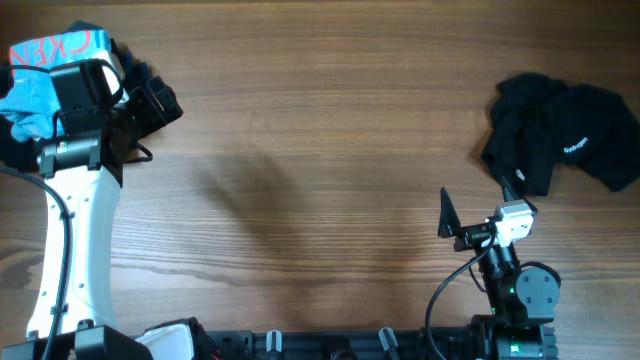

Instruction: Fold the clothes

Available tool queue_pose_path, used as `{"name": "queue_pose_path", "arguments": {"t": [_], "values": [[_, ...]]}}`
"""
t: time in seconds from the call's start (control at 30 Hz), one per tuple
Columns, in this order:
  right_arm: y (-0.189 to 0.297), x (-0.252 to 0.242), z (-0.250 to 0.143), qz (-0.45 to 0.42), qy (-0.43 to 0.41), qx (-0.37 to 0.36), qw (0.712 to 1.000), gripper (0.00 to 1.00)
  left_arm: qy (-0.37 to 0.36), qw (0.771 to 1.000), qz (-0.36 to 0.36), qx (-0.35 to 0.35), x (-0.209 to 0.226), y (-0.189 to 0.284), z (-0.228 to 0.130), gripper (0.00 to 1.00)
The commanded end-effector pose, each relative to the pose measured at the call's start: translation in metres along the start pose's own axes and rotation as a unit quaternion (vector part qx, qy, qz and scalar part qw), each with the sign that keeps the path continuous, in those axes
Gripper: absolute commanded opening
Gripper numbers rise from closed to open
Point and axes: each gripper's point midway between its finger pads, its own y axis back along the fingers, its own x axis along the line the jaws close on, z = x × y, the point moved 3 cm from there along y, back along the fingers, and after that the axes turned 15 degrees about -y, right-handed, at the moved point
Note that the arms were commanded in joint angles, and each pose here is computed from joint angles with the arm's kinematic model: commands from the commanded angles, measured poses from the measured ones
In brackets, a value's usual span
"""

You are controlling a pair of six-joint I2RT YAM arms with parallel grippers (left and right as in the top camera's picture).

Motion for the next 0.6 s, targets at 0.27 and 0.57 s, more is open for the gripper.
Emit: {"name": "queue_pose_path", "arguments": {"t": [0.27,0.57], "values": [[0.0,-0.004,0.001,-0.011,-0.005,-0.004,1.0,1.0,0.009,0.998,-0.02,-0.051,-0.014,0.032,0.012,1.0],[0.0,-0.004,0.001,-0.011,-0.005,-0.004,1.0,1.0,-0.026,0.976,-0.059,-0.206,-0.037,0.083,-0.001,1.0]]}}
